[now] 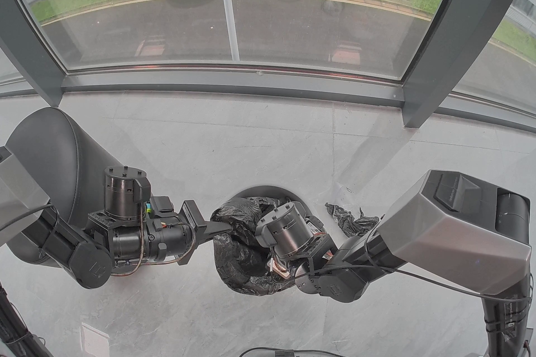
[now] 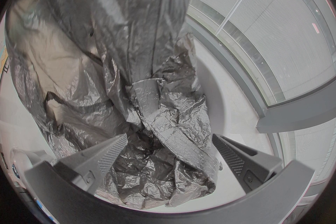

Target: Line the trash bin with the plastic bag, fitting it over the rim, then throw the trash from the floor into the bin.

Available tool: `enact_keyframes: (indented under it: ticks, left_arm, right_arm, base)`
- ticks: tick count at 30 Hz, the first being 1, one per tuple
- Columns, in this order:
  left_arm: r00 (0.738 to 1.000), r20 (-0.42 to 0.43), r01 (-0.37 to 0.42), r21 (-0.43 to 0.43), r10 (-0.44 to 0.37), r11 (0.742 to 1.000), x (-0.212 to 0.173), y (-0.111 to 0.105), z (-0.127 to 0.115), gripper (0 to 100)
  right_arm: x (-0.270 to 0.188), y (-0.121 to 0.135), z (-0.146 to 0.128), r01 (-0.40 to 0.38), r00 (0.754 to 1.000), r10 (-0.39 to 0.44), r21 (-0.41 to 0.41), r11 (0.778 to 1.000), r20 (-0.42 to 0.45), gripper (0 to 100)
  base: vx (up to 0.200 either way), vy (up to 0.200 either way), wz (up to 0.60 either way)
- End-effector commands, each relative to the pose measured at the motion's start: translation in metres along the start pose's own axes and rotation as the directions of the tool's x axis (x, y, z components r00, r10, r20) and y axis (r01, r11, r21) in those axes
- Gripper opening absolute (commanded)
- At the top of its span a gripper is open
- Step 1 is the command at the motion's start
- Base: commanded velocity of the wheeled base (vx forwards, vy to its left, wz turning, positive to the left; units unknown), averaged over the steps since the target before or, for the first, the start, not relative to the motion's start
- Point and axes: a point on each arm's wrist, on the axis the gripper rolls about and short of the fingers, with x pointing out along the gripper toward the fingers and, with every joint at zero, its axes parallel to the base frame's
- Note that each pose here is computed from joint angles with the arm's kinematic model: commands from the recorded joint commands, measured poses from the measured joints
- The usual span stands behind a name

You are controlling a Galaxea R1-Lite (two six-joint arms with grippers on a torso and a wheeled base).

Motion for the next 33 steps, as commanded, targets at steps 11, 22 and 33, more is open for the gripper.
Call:
enact_keyframes:
  ticks: [11, 22, 33]
  left_arm:
    - [1.0, 0.001, 0.001, 0.0, -0.001, 1.0, -0.001, 0.0, 0.0, 0]
    - [1.0, 0.003, 0.001, 0.0, -0.001, 1.0, -0.001, 0.0, 0.0, 0]
    - [1.0, 0.03, -0.004, 0.009, 0.003, 1.0, -0.009, -0.003, -0.002, 0]
  right_arm:
    - [0.022, 0.008, -0.007, 0.01, 1.0, -0.01, -0.005, 1.0, -0.027, 0]
    - [0.019, 0.004, 0.0, 0.02, 1.0, -0.02, 0.011, 1.0, -0.008, 0]
    - [-0.019, -0.029, 0.025, 0.059, 0.995, -0.064, 0.072, 0.996, 0.071, 0]
  base:
    - [0.0, 0.0, 0.0]
    - [0.0, 0.0, 0.0]
    - [0.0, 0.0, 0.0]
